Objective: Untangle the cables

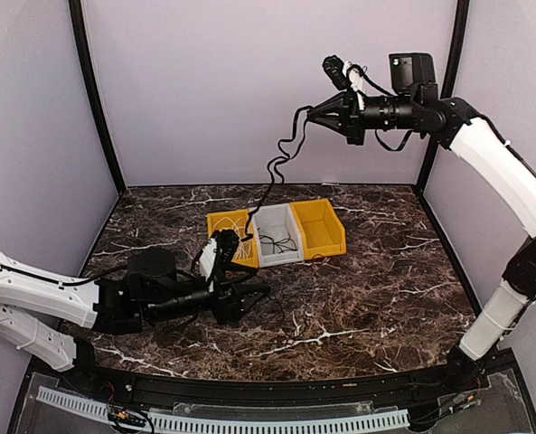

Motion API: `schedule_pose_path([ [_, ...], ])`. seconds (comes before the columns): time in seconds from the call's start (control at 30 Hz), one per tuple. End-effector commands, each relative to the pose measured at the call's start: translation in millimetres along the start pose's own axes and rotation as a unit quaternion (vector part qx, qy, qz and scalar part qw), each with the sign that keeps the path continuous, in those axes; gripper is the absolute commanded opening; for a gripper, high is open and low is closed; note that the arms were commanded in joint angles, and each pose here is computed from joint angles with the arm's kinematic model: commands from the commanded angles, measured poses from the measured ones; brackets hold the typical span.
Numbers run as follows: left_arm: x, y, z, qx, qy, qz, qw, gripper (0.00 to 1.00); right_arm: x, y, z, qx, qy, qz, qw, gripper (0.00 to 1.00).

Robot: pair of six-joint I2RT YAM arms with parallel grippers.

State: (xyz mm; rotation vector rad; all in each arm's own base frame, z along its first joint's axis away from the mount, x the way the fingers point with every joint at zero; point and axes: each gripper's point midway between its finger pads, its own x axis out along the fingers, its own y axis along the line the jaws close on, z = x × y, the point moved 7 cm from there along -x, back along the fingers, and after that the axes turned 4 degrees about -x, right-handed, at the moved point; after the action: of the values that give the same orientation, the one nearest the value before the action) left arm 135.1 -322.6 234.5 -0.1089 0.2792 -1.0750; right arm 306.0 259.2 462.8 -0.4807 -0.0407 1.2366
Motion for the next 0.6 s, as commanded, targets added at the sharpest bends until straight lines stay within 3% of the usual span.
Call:
schedule_pose_path([
  [0.0, -32.0, 19.4, -18.6, -0.036, 0.018, 0.066, 0.997, 0.54, 18.3, -19.7, -4.3, 0.002, -0.021, -0.036, 0.999, 0.00],
  [0.23, -74.7, 41.2, -34.1, -0.072, -0.008, 0.128, 0.989, 0.55, 44.1, -41.5, -15.5, 0.017, -0.019, -0.062, 0.998, 0.00],
  [0.57, -87.4, 49.5, -36.0, -0.075, -0.018, 0.159, 0.984, 0.56, 56.5, -59.3, -19.7, 0.009, -0.013, -0.097, 0.995, 0.00],
])
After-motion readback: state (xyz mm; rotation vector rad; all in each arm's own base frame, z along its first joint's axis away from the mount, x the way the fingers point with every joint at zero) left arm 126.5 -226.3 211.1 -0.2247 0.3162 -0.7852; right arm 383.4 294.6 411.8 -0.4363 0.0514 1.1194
